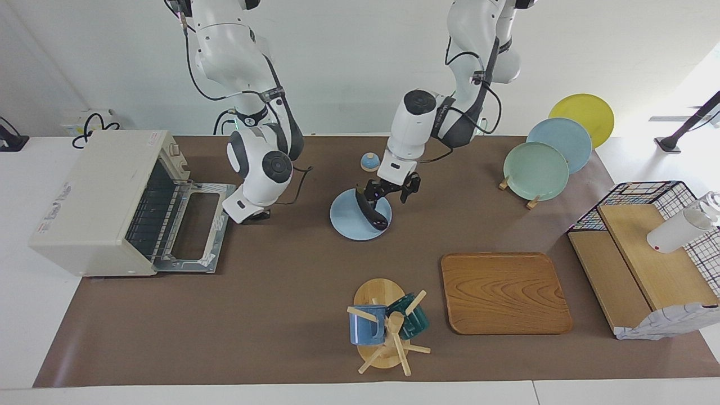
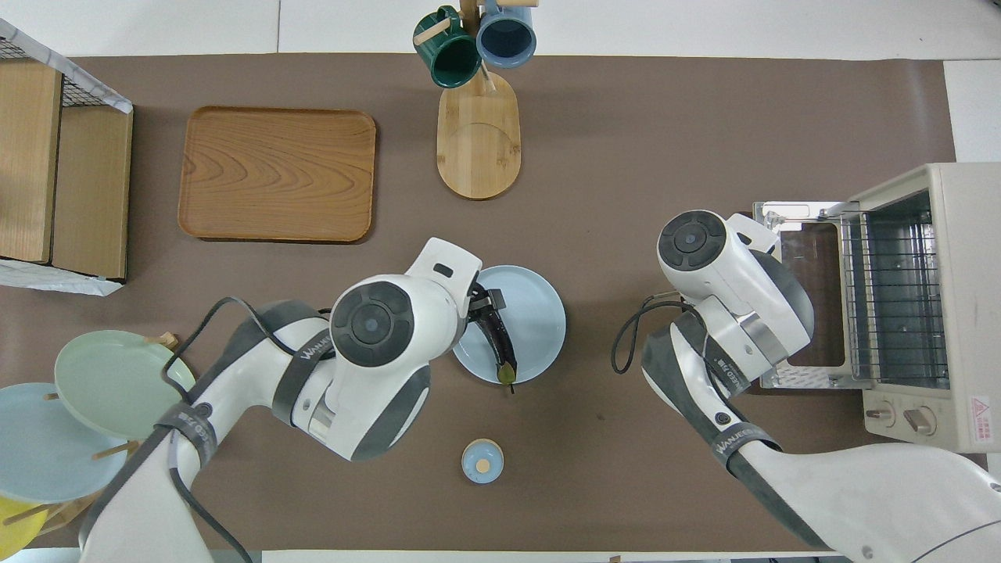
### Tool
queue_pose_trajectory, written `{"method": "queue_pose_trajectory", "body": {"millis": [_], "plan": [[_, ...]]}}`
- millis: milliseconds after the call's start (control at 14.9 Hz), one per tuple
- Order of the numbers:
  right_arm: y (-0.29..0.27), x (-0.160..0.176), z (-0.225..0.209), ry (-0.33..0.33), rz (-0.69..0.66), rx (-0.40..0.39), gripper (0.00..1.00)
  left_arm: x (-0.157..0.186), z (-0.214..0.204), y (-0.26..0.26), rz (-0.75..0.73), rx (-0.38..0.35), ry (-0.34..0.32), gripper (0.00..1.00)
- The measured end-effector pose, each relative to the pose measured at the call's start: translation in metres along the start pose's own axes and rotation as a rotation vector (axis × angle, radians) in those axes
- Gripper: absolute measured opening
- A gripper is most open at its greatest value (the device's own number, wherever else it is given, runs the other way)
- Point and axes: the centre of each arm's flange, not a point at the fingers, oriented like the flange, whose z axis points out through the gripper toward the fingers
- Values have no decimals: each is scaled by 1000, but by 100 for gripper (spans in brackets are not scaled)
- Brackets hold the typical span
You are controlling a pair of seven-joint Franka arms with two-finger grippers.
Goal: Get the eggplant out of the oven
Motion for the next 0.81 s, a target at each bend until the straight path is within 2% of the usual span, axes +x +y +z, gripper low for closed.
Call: {"method": "queue_pose_trajectory", "body": {"millis": [202, 471, 605, 672, 807], "plan": [[12, 2, 3, 1, -22, 0, 1, -21, 25, 13, -23, -11, -1, 100], [19, 3, 7, 5, -34, -7, 1, -23, 43, 18, -45, -5, -8, 100], [19, 3, 7, 5, -38, -7, 1, -21, 40, 20, -49, -12, -4, 97], [19, 3, 7, 5, -57, -7, 1, -21, 40, 20, -50, -13, -3, 91], [20, 3, 6, 6, -117, -4, 1, -21, 42, 20, -52, -10, -5, 85]]}}
